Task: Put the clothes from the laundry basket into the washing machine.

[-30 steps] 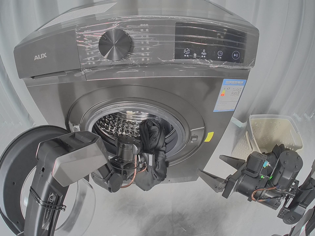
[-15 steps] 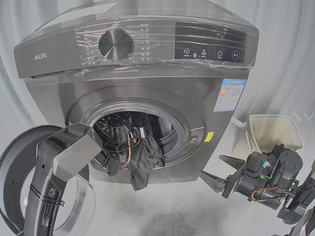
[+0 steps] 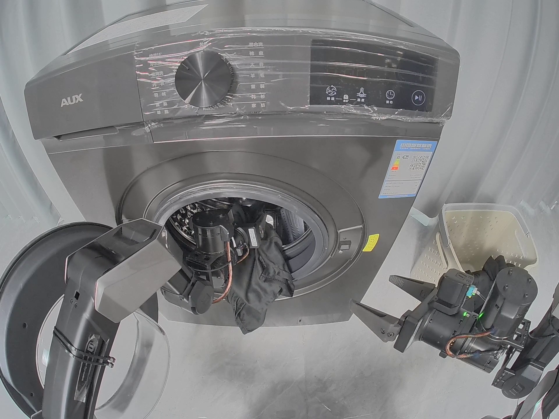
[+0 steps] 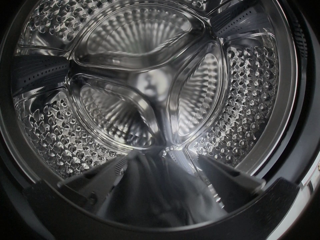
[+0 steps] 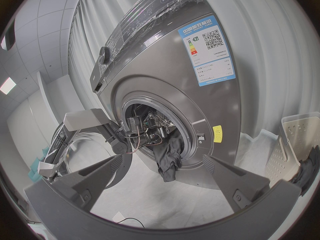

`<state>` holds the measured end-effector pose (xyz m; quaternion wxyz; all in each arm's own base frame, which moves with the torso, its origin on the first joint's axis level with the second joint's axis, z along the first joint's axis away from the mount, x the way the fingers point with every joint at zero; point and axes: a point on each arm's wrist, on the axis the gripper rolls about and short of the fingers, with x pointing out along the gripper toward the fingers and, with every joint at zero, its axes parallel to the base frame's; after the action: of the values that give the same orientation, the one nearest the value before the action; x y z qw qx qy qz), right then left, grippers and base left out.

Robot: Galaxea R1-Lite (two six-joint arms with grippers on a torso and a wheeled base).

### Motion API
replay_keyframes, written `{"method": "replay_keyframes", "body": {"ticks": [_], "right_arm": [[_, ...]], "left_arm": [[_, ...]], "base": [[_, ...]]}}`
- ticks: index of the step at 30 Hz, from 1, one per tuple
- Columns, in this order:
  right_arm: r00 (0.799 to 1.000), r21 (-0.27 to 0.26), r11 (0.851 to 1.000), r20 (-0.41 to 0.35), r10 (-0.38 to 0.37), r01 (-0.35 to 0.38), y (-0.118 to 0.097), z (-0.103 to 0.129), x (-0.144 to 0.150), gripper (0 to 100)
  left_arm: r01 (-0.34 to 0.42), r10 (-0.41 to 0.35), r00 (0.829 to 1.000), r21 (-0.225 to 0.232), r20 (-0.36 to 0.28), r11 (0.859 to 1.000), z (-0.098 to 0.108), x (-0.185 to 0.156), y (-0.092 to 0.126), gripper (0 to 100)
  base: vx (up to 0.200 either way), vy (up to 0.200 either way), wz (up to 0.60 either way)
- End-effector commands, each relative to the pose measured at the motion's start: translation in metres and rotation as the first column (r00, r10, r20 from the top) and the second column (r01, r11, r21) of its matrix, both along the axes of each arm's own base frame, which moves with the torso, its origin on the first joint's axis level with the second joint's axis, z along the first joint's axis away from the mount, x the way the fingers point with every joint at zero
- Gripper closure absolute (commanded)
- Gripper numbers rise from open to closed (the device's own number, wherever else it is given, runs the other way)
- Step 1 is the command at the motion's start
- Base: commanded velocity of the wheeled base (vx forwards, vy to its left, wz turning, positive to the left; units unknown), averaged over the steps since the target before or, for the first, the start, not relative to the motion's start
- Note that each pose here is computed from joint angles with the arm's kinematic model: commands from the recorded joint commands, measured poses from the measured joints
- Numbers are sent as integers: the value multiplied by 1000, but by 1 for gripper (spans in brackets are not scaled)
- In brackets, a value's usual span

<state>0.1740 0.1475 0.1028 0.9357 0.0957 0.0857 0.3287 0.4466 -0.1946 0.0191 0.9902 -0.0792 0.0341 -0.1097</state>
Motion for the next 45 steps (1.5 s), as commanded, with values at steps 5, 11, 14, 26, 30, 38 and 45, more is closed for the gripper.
{"method": "replay_keyframes", "body": {"ticks": [5, 11, 14, 26, 30, 38, 45], "right_arm": [[1000, 0, 1000, -3, 1, -1, 0, 0, 0, 0], [1000, -1, 1000, -4, 0, 0, 0, -1, 0, 0], [1000, 0, 1000, -3, 1, -1, 0, 0, 0, 0], [1000, -1, 1000, -2, 4, -4, 1, 0, -1, 0], [1000, 3, 1000, 3, 15, -15, 3, 1, -2, 0], [1000, 2, 1000, 2, 15, -15, 3, 0, -2, 0], [1000, 4, 1000, 4, 15, -15, 3, 1, -2, 0]], "left_arm": [[83, -82, 991, 3, -105, 997, 6, -33, -5, 0], [221, -211, 951, 16, -226, 975, 0, -66, -2, 0], [230, -219, 946, 21, -240, 973, -4, -68, -5, 0], [222, -194, 931, 61, -308, 973, -37, -58, -9, 0], [216, -181, 927, 71, -328, 974, -40, -58, -10, 100], [140, -118, 960, 68, -254, 988, -26, -42, -9, 100], [40, -36, 992, 36, -123, 999, -6, -18, -9, 100]], "base": [[0, 0, 0], [0, 0, 0], [0, 0, 0], [0, 0, 0], [0, 0, 0], [0, 0, 0], [0, 0, 0]]}}
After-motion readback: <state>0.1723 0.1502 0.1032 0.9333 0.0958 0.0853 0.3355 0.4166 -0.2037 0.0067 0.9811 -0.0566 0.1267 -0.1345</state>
